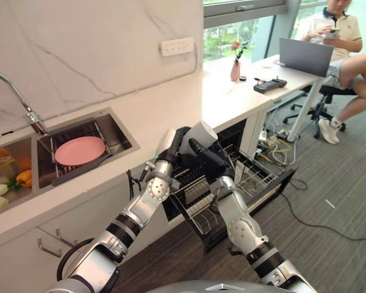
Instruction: Place the dishes in the dishwasher.
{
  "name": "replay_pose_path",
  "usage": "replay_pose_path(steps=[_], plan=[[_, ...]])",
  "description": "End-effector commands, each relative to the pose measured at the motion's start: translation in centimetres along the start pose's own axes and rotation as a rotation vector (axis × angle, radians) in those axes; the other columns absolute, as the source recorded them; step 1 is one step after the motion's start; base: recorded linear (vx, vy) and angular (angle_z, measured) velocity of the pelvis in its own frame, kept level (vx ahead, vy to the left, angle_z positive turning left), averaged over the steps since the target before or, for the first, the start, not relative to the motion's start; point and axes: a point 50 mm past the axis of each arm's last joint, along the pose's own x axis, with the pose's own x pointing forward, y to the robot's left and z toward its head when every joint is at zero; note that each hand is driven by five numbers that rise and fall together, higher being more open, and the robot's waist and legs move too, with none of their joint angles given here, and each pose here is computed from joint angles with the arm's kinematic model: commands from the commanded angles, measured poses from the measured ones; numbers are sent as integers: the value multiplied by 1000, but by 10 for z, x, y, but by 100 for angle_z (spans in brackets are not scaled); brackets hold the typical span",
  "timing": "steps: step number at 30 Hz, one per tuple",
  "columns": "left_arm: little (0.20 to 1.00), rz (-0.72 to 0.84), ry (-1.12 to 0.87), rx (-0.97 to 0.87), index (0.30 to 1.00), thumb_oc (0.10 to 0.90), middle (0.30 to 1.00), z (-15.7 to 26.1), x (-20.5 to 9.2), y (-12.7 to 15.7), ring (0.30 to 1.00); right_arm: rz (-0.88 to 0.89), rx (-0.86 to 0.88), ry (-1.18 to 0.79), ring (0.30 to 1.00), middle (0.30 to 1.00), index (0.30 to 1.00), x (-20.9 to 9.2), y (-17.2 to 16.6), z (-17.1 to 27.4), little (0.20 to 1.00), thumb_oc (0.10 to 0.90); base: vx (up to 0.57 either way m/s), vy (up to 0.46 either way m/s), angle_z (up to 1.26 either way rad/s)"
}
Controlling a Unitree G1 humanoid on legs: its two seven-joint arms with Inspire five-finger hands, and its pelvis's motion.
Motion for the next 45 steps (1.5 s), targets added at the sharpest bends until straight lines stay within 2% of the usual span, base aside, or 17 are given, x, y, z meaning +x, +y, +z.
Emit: replay_pose_path(steps=[1, 8, 13, 16, 22, 27, 34, 45], plan=[[300, -200, -350, 29, 300, 400, 300, 63, 7, -27, 300, 533, 187, -184, 900, 900, 900, 17, 117, 45, 900, 800, -13, -3, 9], [300, -221, -404, 16, 300, 400, 300, 68, 1, -18, 300, 643, 134, -154, 900, 900, 900, 19, 108, 47, 900, 800, -9, -8, 14], [300, -257, -429, 20, 300, 400, 300, 74, 2, -24, 300, 747, 90, -102, 900, 900, 900, 18, 109, 48, 900, 800, -7, -6, 8], [300, -270, -433, 28, 300, 400, 300, 76, 3, -28, 300, 783, 122, -94, 900, 900, 900, 17, 112, 49, 900, 800, -2, -5, 1], [300, -259, -376, 48, 300, 400, 300, 67, 6, -35, 300, 665, 181, -148, 900, 900, 900, 19, 111, 53, 900, 800, 0, 0, 0], [300, -237, -337, 82, 300, 400, 300, 62, 8, -39, 300, 594, 282, -173, 900, 900, 900, 14, 130, 51, 900, 800, 0, 0, 0], [300, -235, -372, 199, 300, 400, 300, 68, 12, -42, 300, 660, 171, -87, 900, 900, 900, 0, 158, 35, 900, 800, 0, 0, 0], [300, -248, -446, 248, 300, 400, 300, 82, 11, -48, 300, 675, 181, -68, 900, 900, 900, -1, 185, 30, 900, 800, 0, 0, 0]])
